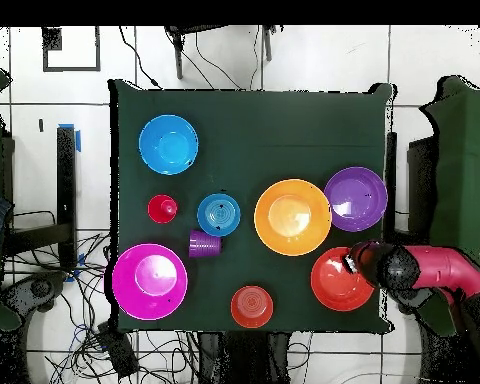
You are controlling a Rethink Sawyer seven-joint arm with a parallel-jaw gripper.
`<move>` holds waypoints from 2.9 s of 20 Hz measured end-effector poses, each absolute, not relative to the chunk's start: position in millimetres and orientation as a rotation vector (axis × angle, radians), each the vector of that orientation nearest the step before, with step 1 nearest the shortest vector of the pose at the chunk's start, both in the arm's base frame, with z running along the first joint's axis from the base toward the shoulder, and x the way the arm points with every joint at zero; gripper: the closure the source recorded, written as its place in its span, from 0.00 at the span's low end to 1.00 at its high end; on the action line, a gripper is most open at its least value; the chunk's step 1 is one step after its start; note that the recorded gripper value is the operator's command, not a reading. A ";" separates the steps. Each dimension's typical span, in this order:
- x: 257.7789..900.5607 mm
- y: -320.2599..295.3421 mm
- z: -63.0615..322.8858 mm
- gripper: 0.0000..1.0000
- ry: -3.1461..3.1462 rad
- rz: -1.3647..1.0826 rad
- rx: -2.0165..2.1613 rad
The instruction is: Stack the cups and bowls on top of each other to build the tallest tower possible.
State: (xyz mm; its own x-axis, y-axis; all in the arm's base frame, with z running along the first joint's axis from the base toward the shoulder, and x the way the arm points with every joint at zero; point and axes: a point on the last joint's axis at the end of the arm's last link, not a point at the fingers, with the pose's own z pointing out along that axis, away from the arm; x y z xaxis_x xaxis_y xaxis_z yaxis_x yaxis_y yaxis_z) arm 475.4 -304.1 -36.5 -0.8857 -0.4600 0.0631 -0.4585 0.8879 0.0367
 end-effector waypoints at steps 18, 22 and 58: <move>479.4 -320.7 15.1 1.00 -2.919 -0.118 0.528; 484.5 -329.3 57.2 1.00 -2.872 -0.182 0.415; 609.8 -259.0 50.4 1.00 -3.171 -0.299 0.518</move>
State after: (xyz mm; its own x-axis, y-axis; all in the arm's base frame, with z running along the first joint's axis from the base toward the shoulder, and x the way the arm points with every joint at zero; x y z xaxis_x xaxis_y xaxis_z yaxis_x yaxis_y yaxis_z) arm 609.8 -259.0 50.4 -0.9450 -0.3069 -0.1131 -0.3226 0.9314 0.1685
